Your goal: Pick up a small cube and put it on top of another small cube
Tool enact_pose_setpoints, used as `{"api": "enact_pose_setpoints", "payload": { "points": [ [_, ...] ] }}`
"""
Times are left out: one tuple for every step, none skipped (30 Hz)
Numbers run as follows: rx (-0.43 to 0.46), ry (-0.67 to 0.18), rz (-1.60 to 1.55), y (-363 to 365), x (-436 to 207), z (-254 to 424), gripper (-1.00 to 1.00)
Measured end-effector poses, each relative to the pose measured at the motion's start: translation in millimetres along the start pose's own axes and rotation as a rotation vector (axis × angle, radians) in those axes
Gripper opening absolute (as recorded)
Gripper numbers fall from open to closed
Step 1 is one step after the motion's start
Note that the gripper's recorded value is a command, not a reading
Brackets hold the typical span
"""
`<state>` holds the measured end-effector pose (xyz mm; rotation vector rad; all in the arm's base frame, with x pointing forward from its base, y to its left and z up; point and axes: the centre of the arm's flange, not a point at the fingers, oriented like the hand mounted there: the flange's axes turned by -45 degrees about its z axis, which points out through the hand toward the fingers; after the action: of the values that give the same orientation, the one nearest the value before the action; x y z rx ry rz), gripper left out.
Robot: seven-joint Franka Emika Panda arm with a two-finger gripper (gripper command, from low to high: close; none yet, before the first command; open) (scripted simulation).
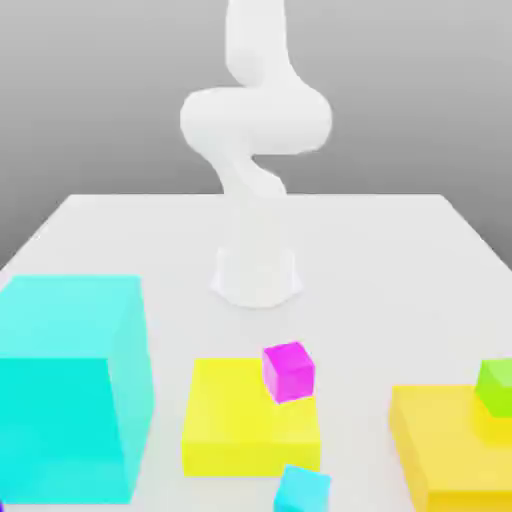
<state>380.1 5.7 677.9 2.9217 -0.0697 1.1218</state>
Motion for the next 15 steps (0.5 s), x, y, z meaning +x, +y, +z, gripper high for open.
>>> {"api": "enact_pose_setpoints", "payload": {
  "points": [
    [-0.011, -0.029, 0.01, -3, 0, 20, 0.0],
    [-0.022, -0.056, 0.019, -5, -1, 40, 0.0],
    [-0.032, -0.083, 0.027, -7, -2, 59, 0.0],
    [-0.041, -0.109, 0.036, -9, -4, 78, 0.0],
    [-0.05, -0.135, 0.044, -11, -7, 96, 0.0],
    [-0.058, -0.161, 0.053, -12, -10, 115, 0.0],
    [-0.065, -0.187, 0.061, -14, -14, 133, 0.0],
    [-0.072, -0.212, 0.07, -15, -19, 152, 0.0],
    [-0.079, -0.238, 0.079, -17, -25, 169, 0.0],
    [-0.085, -0.264, 0.087, -18, -31, 187, 0.0],
    [-0.091, -0.289, 0.096, -19, -38, 205, 0.0],
    [-0.096, -0.315, 0.104, -21, -45, 222, 0.0],
    [-0.101, -0.34, 0.113, -22, -53, 239, 0.0],
    [-0.105, -0.366, 0.122, -23, -62, 255, 0.0],
    [-0.109, -0.391, 0.131, -24, -71, 271, 0.0]
  ]
}}
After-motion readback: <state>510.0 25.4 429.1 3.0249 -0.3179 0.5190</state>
